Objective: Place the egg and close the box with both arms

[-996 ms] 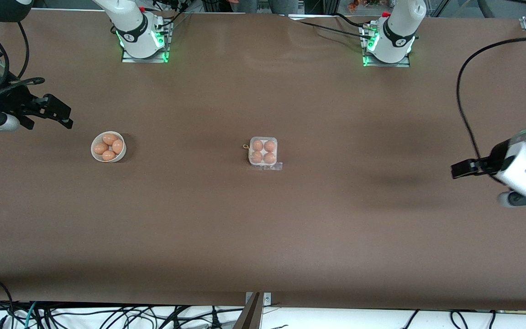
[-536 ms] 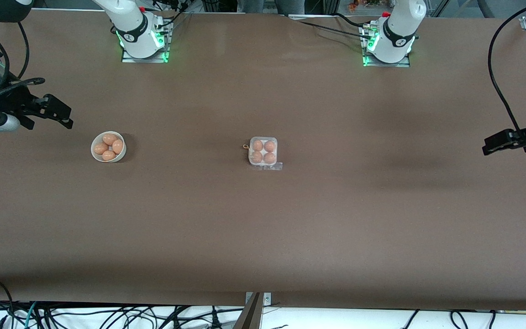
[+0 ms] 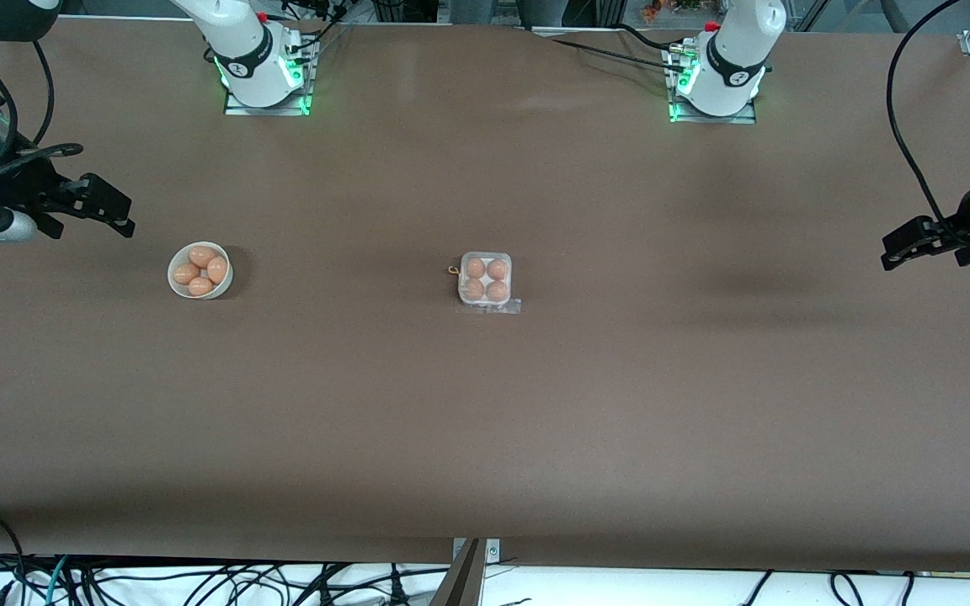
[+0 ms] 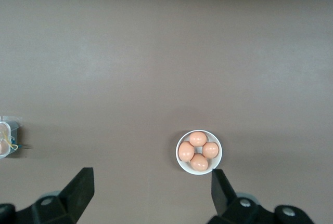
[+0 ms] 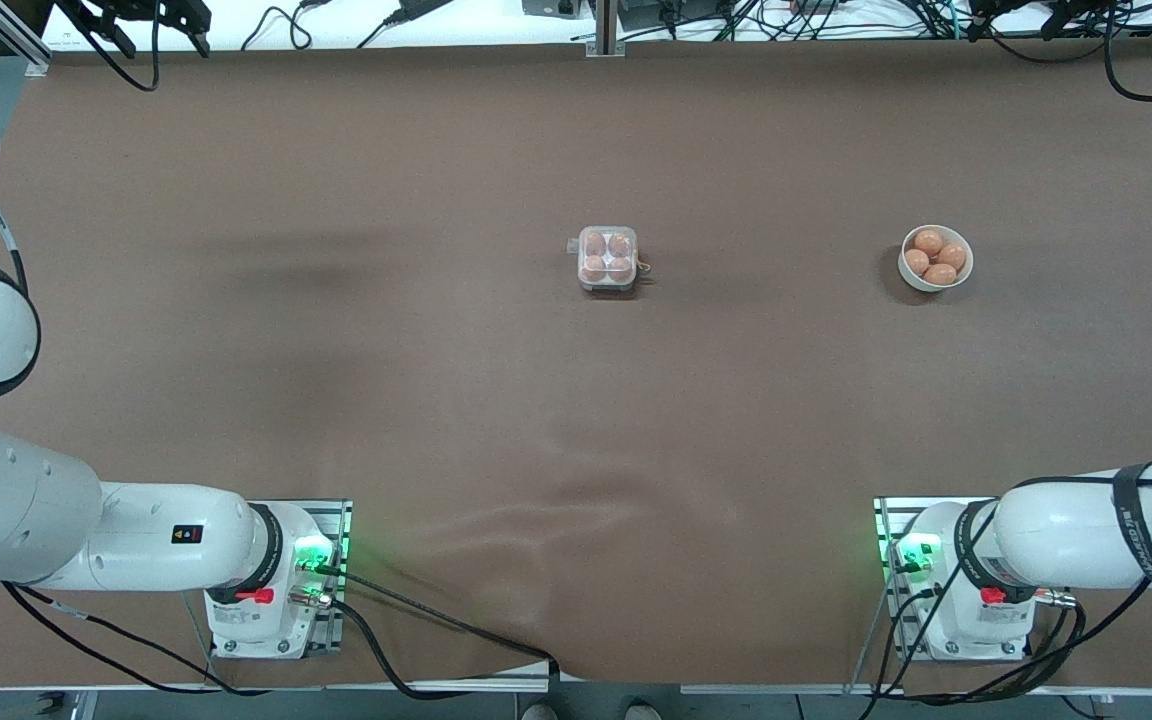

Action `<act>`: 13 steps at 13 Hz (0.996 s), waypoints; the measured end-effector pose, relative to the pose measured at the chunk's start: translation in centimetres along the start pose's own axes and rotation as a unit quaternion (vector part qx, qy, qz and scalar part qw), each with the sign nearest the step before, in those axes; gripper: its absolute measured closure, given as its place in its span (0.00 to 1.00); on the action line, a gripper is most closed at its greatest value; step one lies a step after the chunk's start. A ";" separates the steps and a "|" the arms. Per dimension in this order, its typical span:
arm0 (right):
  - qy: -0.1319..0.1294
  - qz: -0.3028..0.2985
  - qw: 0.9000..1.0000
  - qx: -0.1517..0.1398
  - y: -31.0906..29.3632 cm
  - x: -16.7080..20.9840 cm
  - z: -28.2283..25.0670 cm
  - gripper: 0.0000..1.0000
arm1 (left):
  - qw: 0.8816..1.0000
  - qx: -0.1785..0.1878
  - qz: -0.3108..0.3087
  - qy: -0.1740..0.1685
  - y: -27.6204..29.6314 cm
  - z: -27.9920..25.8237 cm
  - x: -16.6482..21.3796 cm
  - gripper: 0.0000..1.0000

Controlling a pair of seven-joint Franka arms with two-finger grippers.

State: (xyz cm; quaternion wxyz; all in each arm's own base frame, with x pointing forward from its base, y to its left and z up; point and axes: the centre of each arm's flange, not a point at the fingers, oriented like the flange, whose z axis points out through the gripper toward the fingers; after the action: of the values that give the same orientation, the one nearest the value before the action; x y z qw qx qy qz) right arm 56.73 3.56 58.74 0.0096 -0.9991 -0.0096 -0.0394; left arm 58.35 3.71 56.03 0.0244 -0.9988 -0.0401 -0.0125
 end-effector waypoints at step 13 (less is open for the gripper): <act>0.000 0.000 1.000 0.000 0.0 0.0 0.0 0.00 | 0.999 -0.013 0.012 -0.041 1.5 -0.9 -4.3 0.00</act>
State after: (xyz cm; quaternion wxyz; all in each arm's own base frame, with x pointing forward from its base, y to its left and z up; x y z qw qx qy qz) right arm 56.74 3.53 58.71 0.0093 -0.9991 -0.0092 -0.0392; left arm 54.13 1.79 56.77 0.0096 -0.9991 -0.0289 0.0286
